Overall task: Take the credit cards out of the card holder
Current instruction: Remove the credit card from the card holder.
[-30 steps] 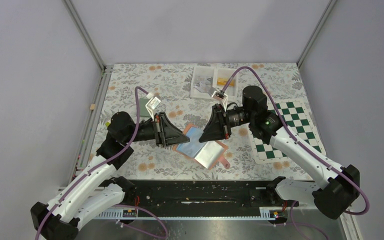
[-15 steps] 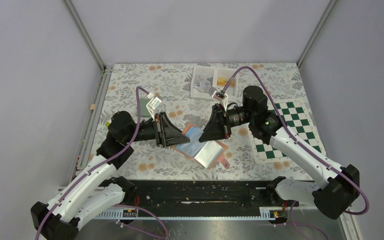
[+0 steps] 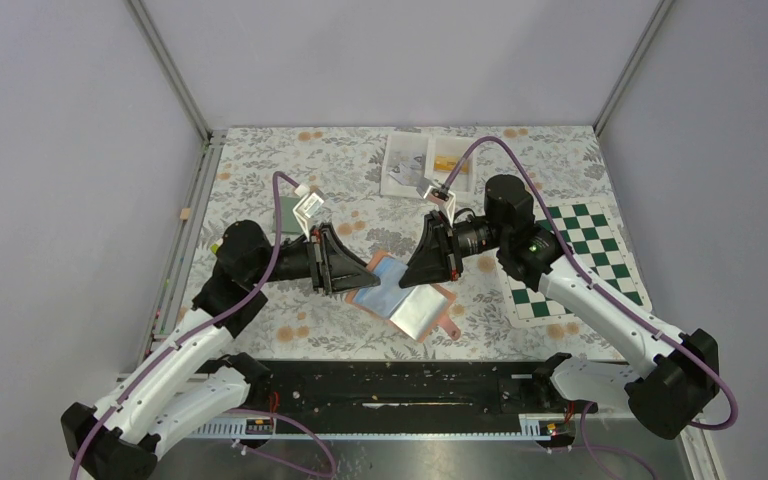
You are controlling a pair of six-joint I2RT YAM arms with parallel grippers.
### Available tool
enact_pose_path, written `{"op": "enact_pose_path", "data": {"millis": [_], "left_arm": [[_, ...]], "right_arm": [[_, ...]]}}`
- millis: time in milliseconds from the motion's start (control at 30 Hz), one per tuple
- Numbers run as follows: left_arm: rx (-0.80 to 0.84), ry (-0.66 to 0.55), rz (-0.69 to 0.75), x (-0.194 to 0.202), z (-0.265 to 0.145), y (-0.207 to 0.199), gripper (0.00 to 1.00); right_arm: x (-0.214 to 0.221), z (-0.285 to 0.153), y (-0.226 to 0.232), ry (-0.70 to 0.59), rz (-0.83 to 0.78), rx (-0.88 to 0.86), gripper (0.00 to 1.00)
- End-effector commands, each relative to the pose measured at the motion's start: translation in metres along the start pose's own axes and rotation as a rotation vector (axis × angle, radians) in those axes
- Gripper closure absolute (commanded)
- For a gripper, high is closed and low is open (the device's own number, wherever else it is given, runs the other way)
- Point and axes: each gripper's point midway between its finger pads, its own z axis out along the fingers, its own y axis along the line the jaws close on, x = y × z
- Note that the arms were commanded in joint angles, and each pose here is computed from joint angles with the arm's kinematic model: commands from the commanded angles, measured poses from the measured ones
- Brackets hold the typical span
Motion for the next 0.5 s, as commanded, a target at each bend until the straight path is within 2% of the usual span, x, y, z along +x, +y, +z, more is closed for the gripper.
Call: {"op": "enact_pose_path", "data": {"millis": [0, 467], "left_arm": [[0.056, -0.003, 0.076, -0.0098, -0.0018, -0.0211, 0.74], [0.049, -0.001, 0.068, -0.0098, -0.0014, -0.0197, 0.90]], "right_arm": [[-0.0119, -0.0024, 0.0124, -0.020, -0.067, -0.030, 1.00], [-0.0101, -0.0029, 0.0175, -0.016, -0.079, -0.056, 1.00]]}}
